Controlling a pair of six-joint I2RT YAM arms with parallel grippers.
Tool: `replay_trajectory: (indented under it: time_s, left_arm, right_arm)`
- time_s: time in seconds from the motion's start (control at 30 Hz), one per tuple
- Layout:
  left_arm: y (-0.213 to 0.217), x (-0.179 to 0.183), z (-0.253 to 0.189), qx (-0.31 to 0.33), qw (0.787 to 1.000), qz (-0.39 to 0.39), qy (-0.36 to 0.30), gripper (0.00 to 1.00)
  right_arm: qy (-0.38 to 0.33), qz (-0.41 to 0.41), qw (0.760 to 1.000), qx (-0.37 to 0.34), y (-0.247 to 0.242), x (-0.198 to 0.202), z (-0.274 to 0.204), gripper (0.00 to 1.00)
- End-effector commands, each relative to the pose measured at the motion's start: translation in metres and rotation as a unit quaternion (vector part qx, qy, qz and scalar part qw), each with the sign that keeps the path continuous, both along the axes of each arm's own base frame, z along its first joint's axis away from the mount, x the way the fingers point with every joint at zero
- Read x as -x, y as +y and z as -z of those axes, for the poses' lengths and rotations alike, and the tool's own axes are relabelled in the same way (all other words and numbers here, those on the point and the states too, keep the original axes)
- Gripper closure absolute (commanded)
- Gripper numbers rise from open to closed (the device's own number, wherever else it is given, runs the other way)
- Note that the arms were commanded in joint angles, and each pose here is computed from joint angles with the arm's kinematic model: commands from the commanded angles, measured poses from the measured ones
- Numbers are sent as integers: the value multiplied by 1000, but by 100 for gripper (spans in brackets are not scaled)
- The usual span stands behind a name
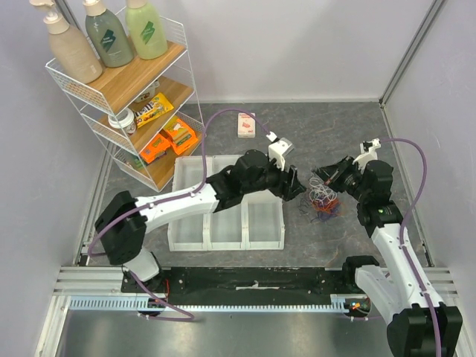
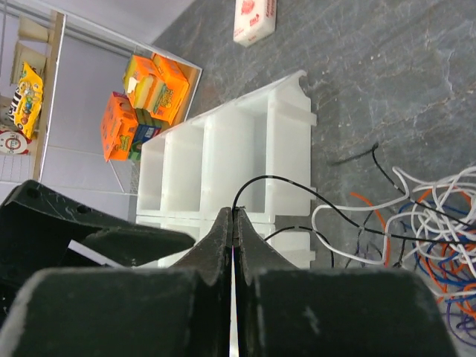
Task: Untangle the cables
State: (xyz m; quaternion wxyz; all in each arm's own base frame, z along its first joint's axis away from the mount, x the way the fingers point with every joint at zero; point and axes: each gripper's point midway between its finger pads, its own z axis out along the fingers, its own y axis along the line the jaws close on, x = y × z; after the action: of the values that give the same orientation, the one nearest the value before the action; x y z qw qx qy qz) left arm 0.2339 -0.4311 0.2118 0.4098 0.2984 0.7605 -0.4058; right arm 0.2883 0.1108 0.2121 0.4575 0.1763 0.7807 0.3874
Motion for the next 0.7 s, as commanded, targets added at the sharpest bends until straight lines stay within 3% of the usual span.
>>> replay_trajectory:
  time_s: [0.0,0.43,0.53,0.67]
  left_arm:
    - [-34,-21,-44,117,990,-18,-76,29]
    - [-56,-34,-29,111,987,-7,-117,43]
    - [-65,-35,-30,112,987,3,-116,61]
    - [-76,-29,-28,97,989,40,-108,94]
  right_arm:
    - [-4,-12,1000,-29,6,9,-23,100]
    - [-6,-13,998,-60,10,16,-39,100]
    - [-4,-12,998,-61,9,16,-38,100]
    - [-10,-2,998,-55,6,15,-40,100]
